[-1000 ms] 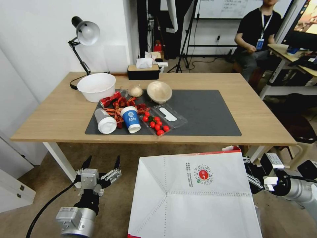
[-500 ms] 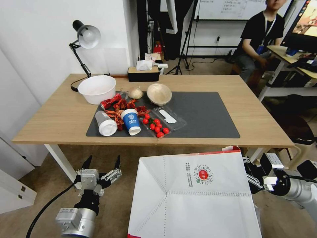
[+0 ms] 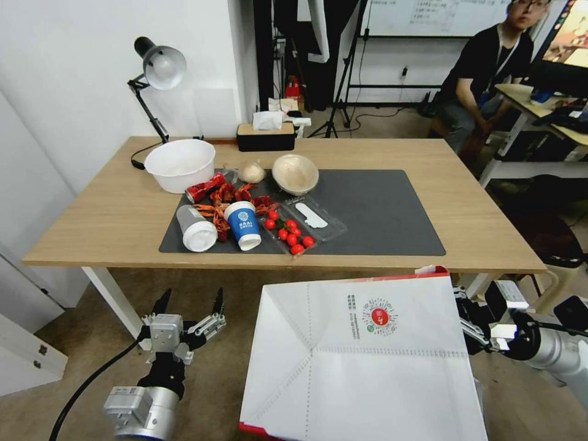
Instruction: Pick up the food delivery bag from the floor and place it on the table.
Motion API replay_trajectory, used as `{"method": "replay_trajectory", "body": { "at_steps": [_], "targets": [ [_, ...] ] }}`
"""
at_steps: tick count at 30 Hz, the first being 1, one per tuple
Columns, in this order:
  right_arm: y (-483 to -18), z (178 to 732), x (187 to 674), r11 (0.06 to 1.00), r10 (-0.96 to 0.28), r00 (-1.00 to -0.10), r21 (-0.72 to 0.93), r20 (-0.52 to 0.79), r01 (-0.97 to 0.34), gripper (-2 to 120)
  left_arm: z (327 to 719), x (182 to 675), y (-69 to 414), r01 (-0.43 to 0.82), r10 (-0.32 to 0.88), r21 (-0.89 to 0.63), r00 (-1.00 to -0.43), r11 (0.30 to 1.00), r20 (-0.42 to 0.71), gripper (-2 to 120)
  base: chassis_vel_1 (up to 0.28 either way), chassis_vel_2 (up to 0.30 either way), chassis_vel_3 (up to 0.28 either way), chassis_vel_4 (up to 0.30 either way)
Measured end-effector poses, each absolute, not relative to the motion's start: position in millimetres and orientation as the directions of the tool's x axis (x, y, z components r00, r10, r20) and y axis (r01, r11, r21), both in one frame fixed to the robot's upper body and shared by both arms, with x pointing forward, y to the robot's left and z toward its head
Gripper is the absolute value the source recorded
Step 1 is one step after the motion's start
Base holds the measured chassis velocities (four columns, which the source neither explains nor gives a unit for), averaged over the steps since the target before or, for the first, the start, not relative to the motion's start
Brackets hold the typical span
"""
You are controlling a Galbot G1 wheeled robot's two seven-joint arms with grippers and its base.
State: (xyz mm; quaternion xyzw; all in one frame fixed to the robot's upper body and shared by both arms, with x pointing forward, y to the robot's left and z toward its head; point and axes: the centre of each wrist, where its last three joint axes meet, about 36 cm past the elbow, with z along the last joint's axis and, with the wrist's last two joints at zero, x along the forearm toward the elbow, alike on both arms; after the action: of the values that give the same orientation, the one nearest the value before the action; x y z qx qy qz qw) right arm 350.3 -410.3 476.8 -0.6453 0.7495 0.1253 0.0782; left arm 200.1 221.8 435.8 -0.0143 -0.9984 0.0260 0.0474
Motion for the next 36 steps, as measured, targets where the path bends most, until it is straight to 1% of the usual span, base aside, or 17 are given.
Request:
{"method": "replay_trajectory", "body": {
  "at_steps": [5, 8, 9, 11, 13, 16, 17, 18, 19, 21, 22, 24, 25, 26, 29, 30, 36],
  "targets": [
    [-421, 489, 348, 0.182, -0.937, -0.193, 0.065, -0.293, -0.981, 0, 436, 201, 222, 0.032, 0.037, -0.056, -0.996, 0.998, 0.076, 100, 0.0, 0.0, 0.0, 0.0],
    [-431, 506, 346, 0.25, -0.91, -0.252, 0.048, -0.33, -0.967, 0, 435, 203, 222, 0.034, 0.038, -0.055, -0.997, 0.998, 0.07, 100, 0.0, 0.0, 0.0, 0.0],
    [-431, 506, 346, 0.25, -0.91, -0.252, 0.048, -0.33, -0.967, 0, 435, 203, 222, 0.034, 0.038, -0.055, -0.997, 0.998, 0.07, 100, 0.0, 0.0, 0.0, 0.0],
    [-435, 517, 342, 0.312, -0.88, -0.306, 0.042, -0.362, -0.949, 0, 435, 203, 221, 0.033, 0.037, -0.061, -0.997, 0.998, 0.068, 100, 0.0, 0.0, 0.0, 0.0],
    [-436, 520, 341, 0.329, -0.871, -0.32, 0.041, -0.372, -0.944, 0, 435, 203, 221, 0.033, 0.037, -0.064, -0.997, 0.997, 0.068, 100, 0.0, 0.0, 0.0, 0.0],
    [-436, 534, 330, 0.451, -0.786, -0.431, 0.067, -0.442, -0.89, 0, 435, 202, 219, 0.032, 0.037, -0.07, -0.997, 0.997, 0.066, 100, 0.0, 0.0, 0.0, 0.0],
    [-434, 540, 327, 0.513, -0.741, -0.488, 0.081, -0.462, -0.855, 0, 435, 202, 219, 0.033, 0.037, -0.07, -0.997, 0.997, 0.063, 100, 0.0, 0.0, 0.0, 0.0],
    [-434, 540, 327, 0.513, -0.741, -0.488, 0.081, -0.462, -0.855, 0, 435, 202, 219, 0.033, 0.037, -0.07, -0.997, 0.997, 0.063, 100, 0.0, 0.0, 0.0, 0.0],
    [-430, 547, 325, 0.579, -0.687, -0.552, 0.102, -0.473, -0.809, 0, 435, 203, 220, 0.034, 0.038, -0.068, -0.997, 0.997, 0.061, 100, 0.0, 0.0, 0.0, 0.0],
    [-420, 560, 323, 0.677, -0.583, -0.65, 0.151, -0.487, -0.72, 0, 435, 203, 221, 0.035, 0.039, -0.065, -0.997, 0.997, 0.059, 100, 0.0, 0.0, 0.0, 0.0],
    [-420, 560, 323, 0.677, -0.583, -0.65, 0.151, -0.487, -0.72, 0, 435, 203, 221, 0.035, 0.039, -0.065, -0.997, 0.997, 0.059, 100, 0.0, 0.0, 0.0, 0.0],
    [-412, 569, 322, 0.738, -0.5, -0.718, 0.195, -0.484, -0.646, 0, 436, 203, 222, 0.035, 0.039, -0.064, -0.998, 0.997, 0.058, 100, 0.0, 0.0, 0.0, 0.0],
    [-407, 576, 323, 0.778, -0.434, -0.765, 0.231, -0.475, -0.584, 0, 436, 203, 222, 0.035, 0.039, -0.065, -0.998, 0.997, 0.057, 100, 0.0, 0.0, 0.0, 0.0],
    [-407, 576, 323, 0.778, -0.434, -0.765, 0.231, -0.475, -0.584, 0, 436, 203, 222, 0.035, 0.039, -0.065, -0.998, 0.997, 0.057, 100, 0.0, 0.0, 0.0, 0.0],
    [-397, 584, 329, 0.824, -0.33, -0.831, 0.291, -0.448, -0.485, 0, 436, 202, 222, 0.033, 0.037, -0.066, -0.998, 0.997, 0.056, 100, 0.0, 0.0, 0.0, 0.0],
    [-397, 584, 329, 0.824, -0.33, -0.831, 0.291, -0.448, -0.485, 0, 436, 202, 222, 0.033, 0.037, -0.066, -0.998, 0.997, 0.056, 100, 0.0, 0.0, 0.0, 0.0],
    [-398, 589, 345, 0.87, -0.222, -0.887, 0.328, -0.404, -0.367, 0, 436, 201, 222, 0.029, 0.033, -0.069, -0.998, 0.997, 0.056, 100, 0.0, 0.0, 0.0, 0.0]
  ]
}}
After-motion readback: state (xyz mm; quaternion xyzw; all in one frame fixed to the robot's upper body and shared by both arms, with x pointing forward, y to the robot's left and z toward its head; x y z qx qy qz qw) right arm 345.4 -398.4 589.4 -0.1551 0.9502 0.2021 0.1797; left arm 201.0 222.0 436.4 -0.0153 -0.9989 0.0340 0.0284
